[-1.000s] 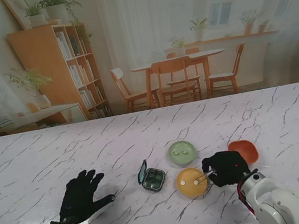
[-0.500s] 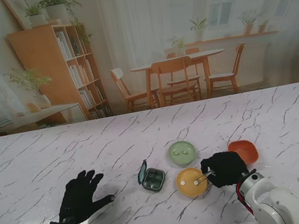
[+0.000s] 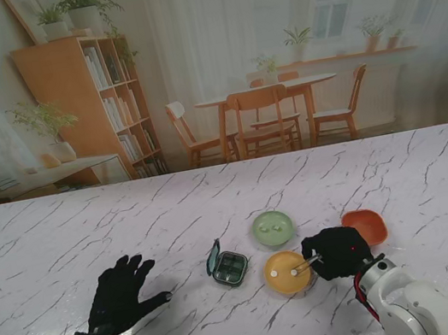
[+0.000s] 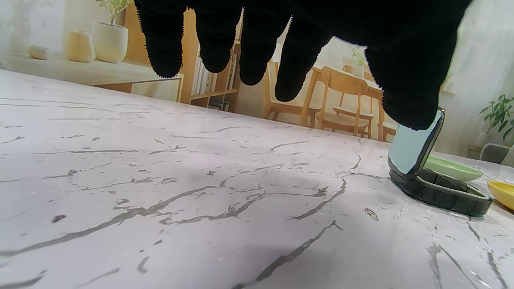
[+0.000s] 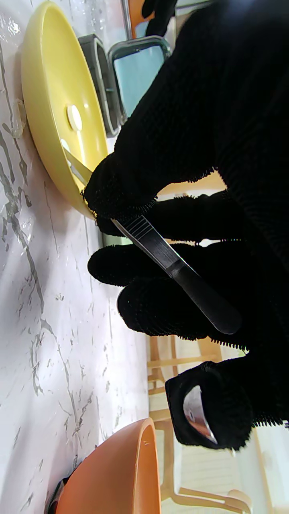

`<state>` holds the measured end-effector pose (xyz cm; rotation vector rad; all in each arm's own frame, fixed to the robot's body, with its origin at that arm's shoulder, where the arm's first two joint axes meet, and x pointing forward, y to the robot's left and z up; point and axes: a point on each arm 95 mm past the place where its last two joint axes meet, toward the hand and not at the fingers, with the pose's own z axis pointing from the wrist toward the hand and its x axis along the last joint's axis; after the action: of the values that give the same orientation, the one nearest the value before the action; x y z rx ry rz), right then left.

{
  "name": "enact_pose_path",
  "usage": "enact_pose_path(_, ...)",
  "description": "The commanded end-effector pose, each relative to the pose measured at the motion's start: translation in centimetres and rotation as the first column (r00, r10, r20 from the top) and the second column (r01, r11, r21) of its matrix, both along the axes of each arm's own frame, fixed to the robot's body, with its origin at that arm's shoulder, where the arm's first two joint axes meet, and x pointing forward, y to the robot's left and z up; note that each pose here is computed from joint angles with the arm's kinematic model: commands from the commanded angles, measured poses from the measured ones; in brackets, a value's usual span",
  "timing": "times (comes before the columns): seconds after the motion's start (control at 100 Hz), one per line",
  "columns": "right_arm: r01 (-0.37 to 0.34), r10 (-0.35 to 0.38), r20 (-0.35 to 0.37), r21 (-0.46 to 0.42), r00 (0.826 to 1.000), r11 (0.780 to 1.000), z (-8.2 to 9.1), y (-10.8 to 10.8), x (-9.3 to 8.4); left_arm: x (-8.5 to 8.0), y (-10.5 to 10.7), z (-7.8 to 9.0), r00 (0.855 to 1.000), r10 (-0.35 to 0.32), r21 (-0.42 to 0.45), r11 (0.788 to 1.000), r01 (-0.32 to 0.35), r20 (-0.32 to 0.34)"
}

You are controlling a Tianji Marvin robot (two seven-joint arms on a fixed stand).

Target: Refill the pill box with tweezers

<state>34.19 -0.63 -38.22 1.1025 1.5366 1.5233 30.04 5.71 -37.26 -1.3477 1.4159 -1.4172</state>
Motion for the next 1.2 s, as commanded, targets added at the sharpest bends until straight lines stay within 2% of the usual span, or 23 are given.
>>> enact_pose_path(0.0,-0.002,0.003,-0.008,0.009,1.000,1.000,-0.2,0.3,-0.2,-0.4,-0.4,-0.3,1.000,-0.021,-0.015,1.000,0.021,-0.014)
enact_pose_path(0.34,-0.004,0.004,0.000,0.025,1.000,1.000,-0.2,0.3,-0.2,-0.4,-0.4,-0.3,1.000,-0.020,-0.013,1.000,0.020,-0.021)
enact_pose_path(0.7,-0.009,0.007,0.030,0.051,1.000,0.999,0.8,0.6,-0.3,-0.3,-0.4,-0.3,1.000,-0.020,-0.010,1.000,0.020,-0.021)
enact_pose_path(0.91,-0.036,0.031,0.063,0.073,0.997,0.997,1.7,2.2,-0.1,-0.2,-0.5,-0.1,0.999,-0.027,-0.005,1.000,0.027,-0.021)
enact_pose_path(1.19,-0.076,0.067,0.107,0.085,0.992,0.993,2.5,5.8,0.6,-0.1,-0.5,0.0,0.999,-0.040,0.001,0.999,0.040,-0.024)
